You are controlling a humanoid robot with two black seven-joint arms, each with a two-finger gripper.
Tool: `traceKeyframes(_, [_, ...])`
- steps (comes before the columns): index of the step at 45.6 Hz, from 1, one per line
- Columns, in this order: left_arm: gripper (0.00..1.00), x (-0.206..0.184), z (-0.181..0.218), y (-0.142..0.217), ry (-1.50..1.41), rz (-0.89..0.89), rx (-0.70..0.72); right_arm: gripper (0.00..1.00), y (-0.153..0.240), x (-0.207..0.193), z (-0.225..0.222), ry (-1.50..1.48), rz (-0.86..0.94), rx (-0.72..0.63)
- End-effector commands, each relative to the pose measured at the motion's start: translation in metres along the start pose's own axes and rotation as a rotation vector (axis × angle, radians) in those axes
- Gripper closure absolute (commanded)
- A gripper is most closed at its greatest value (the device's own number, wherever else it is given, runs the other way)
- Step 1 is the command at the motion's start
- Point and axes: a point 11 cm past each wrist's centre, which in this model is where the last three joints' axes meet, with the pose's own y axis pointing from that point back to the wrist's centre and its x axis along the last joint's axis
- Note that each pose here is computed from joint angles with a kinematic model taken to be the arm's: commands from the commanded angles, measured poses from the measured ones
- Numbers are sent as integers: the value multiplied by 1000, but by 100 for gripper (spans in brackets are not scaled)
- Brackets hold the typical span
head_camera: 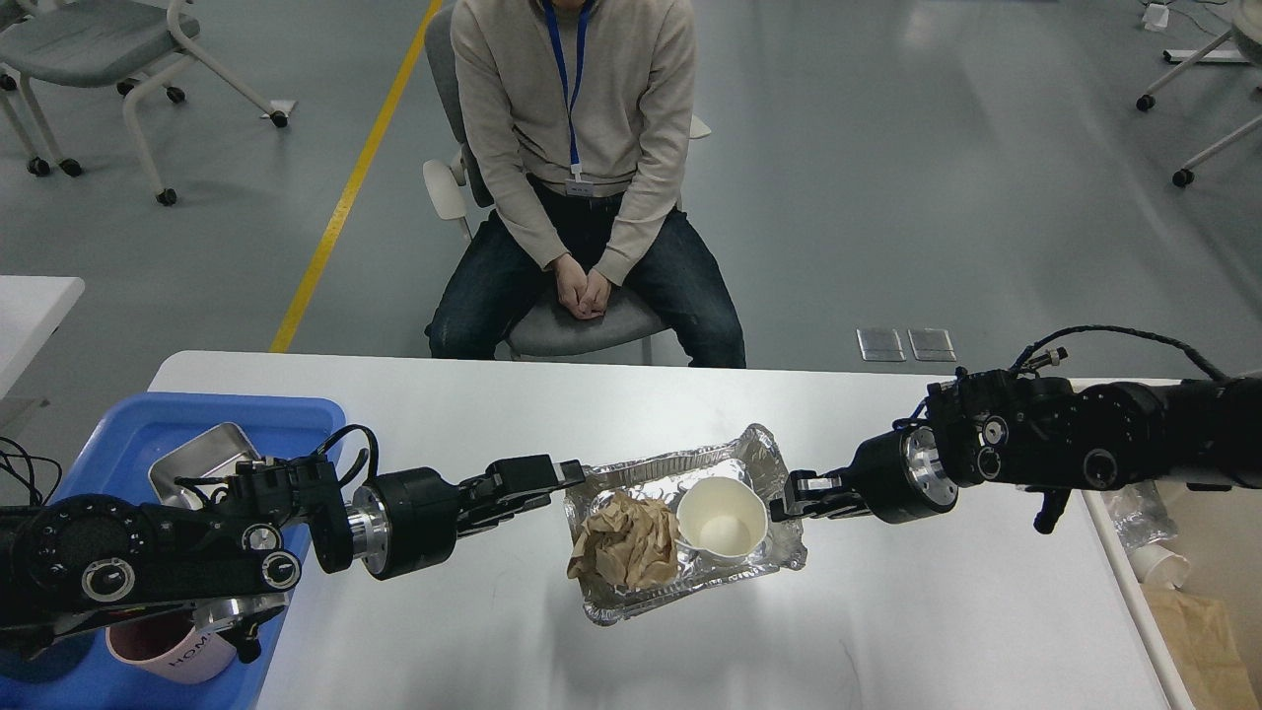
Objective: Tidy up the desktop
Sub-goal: 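Drop the brown paper into the foil tray beside the cup, then slide the foil tray with the right gripper toward the white bin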
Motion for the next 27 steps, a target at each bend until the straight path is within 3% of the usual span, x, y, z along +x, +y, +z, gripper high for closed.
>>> traceKeyframes(1, [21, 3, 4, -1, 0, 11, -12, 100, 1, 0, 1, -2, 1, -1])
traceKeyframes(16, [8, 73, 22, 15, 195, 305, -133, 100, 2, 0, 4, -8, 6, -2])
traceKeyframes(27, [8, 114, -3, 29, 483, 565, -254, 100, 17, 4, 32, -60, 54, -31])
